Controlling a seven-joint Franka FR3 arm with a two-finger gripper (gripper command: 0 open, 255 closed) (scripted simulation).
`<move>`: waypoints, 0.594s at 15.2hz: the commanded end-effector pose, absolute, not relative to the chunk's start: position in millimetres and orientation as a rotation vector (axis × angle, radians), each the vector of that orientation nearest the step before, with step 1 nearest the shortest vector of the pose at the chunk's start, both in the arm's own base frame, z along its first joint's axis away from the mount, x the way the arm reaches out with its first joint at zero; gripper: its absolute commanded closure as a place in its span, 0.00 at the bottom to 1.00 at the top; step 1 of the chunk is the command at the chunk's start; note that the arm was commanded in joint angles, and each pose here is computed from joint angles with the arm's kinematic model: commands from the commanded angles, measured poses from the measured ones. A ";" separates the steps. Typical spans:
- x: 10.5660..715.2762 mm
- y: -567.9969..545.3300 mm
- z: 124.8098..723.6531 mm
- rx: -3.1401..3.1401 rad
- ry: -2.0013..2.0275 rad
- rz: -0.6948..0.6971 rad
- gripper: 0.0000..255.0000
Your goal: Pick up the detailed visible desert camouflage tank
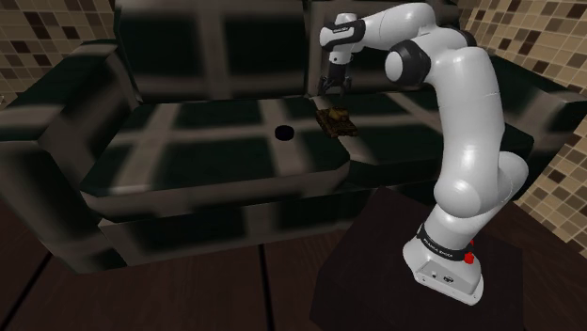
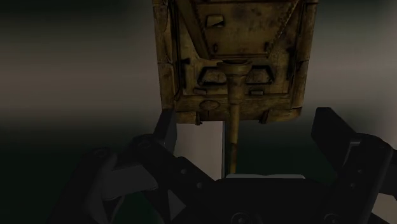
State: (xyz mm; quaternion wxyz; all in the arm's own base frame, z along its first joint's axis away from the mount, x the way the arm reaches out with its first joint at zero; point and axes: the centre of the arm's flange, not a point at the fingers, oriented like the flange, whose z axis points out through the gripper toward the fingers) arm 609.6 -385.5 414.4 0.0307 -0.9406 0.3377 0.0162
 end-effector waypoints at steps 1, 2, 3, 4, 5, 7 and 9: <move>609.4 -386.8 403.6 -2.897 1.044 0.049 0.00; 609.4 -386.8 398.3 -2.897 1.044 0.049 0.00; 609.4 -386.8 393.0 -2.897 1.044 0.049 0.00; 609.4 -386.8 387.7 -2.897 1.044 0.049 0.00; 609.4 -386.8 384.7 -2.897 1.044 0.049 0.00; 609.3 -387.4 384.3 -2.897 1.044 0.049 1.00; 609.4 -387.9 384.1 -2.897 1.044 0.049 1.00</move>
